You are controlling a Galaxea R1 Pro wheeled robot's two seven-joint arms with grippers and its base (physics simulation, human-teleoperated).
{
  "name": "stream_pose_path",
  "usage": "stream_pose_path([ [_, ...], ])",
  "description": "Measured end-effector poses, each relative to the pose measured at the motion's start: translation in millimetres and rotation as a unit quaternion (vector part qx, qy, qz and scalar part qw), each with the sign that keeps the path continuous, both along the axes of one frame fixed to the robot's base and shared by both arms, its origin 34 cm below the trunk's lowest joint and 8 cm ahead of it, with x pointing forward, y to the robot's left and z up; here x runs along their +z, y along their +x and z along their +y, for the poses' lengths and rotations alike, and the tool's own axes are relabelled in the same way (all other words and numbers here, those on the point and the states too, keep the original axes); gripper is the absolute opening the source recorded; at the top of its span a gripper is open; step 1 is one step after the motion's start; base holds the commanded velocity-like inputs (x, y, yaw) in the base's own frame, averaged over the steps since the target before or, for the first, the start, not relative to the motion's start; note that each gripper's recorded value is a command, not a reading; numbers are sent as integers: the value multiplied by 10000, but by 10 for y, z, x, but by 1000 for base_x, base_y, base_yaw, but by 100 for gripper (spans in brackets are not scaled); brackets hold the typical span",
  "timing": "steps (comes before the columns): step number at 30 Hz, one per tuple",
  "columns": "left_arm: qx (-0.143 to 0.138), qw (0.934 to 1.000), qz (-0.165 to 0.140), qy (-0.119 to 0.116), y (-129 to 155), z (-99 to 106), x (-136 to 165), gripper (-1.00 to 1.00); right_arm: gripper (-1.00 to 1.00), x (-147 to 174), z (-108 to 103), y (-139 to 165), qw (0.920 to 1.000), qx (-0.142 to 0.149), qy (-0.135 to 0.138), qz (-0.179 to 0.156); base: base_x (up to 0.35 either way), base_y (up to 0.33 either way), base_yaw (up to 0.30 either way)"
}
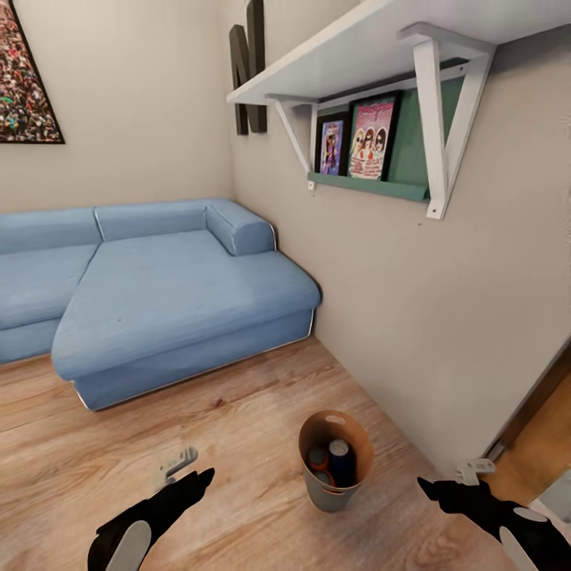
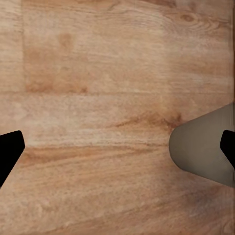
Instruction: Put the three can of soda from the living room inside the tash can in the kitchen.
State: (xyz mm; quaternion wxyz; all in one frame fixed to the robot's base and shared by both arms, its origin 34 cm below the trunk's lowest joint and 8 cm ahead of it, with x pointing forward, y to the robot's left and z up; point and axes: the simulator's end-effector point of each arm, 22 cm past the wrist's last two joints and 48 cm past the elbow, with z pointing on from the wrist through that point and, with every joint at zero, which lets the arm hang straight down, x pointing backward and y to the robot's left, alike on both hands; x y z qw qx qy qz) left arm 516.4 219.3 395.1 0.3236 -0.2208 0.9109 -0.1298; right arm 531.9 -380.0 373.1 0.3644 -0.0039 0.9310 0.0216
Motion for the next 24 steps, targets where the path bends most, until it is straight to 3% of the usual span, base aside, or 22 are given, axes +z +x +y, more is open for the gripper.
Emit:
stream_pose_path([
  [18,-5,9994,-342,-1,60,-5,321,100,100,355,-9,86,9993,-6,-10,-368,0,0,0],
  [24,-16,9994,-334,-16,57,-16,309,100,100,258,-19,35,9996,-48,6,-263,0,0,0],
])
